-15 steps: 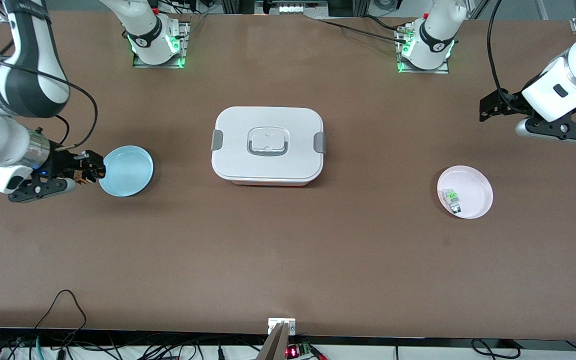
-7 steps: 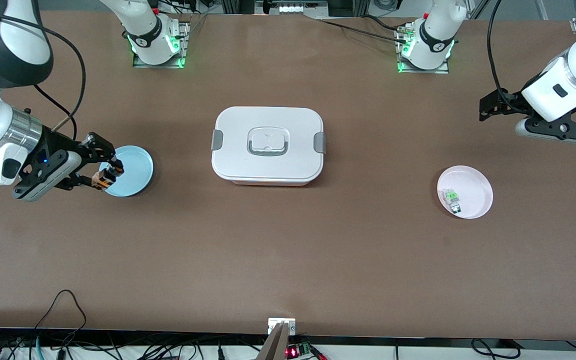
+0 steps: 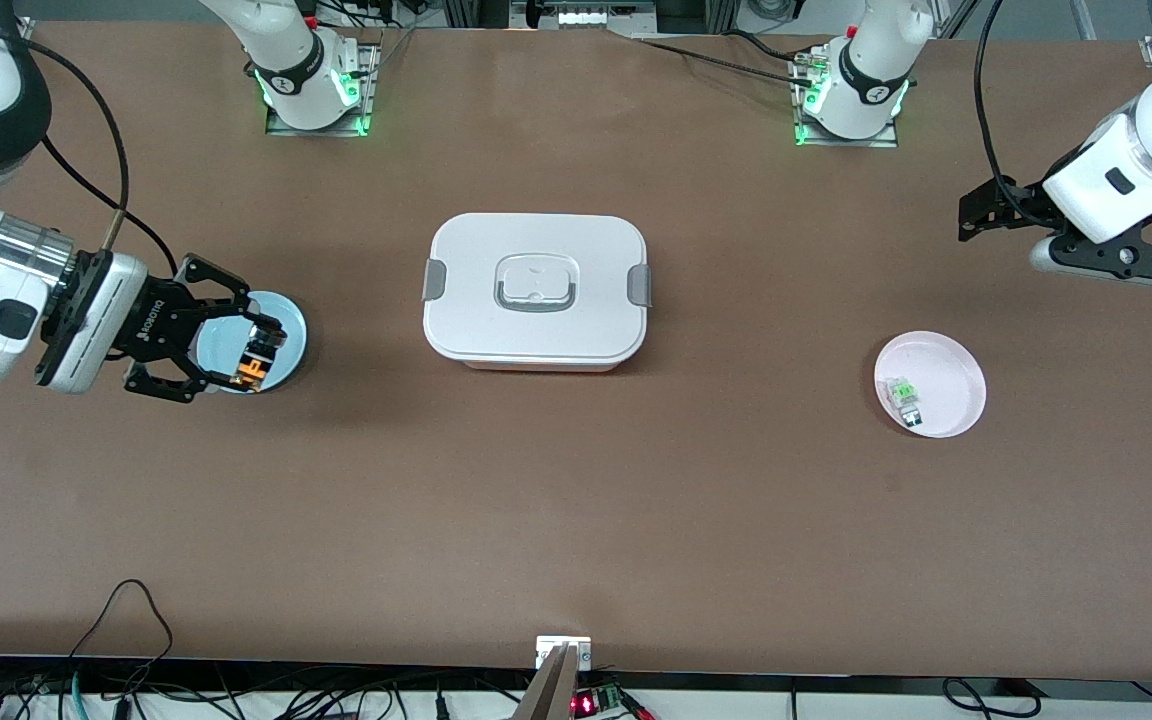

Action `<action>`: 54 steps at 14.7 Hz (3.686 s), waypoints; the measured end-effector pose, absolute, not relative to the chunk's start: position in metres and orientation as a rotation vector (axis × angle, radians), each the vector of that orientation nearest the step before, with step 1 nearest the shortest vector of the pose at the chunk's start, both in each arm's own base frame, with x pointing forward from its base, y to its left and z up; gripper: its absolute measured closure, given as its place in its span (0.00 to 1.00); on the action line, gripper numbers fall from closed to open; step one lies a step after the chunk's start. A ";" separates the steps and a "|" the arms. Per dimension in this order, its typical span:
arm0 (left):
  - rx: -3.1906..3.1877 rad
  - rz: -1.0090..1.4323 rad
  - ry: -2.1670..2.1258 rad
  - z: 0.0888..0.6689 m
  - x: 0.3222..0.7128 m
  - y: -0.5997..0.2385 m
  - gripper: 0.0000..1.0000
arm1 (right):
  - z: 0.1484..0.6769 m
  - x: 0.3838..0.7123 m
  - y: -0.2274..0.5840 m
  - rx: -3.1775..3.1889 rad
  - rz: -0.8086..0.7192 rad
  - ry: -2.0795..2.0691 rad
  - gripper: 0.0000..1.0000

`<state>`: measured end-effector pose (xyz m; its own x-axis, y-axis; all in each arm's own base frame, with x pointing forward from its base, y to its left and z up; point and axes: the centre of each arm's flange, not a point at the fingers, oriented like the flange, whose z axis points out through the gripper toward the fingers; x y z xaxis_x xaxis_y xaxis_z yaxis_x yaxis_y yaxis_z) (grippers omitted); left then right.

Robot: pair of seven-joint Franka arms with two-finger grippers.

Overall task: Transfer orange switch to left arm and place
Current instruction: 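Lift the orange switch with the right gripper, then carry the switch over the white box while the left gripper approaches, then reach the left gripper to the switch held by the right gripper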

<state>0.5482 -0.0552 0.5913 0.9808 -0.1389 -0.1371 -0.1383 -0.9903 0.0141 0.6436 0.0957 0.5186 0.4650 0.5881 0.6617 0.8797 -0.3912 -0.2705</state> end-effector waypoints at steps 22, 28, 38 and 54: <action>3.027 -0.569 -0.303 0.566 0.525 -0.086 0.00 | 0.469 0.620 0.256 -1.454 -1.048 -1.394 0.26; 2.784 -0.598 -0.254 0.562 0.525 -0.091 0.00 | 0.445 0.604 0.327 -1.485 -1.128 -1.356 0.26; 2.207 -0.260 -0.189 0.548 0.563 -0.126 0.00 | 0.445 0.591 0.357 -1.512 -1.169 -1.280 0.26; 1.542 0.055 0.007 0.450 0.641 -0.255 0.00 | 0.447 0.588 0.362 -1.515 -1.173 -1.284 0.26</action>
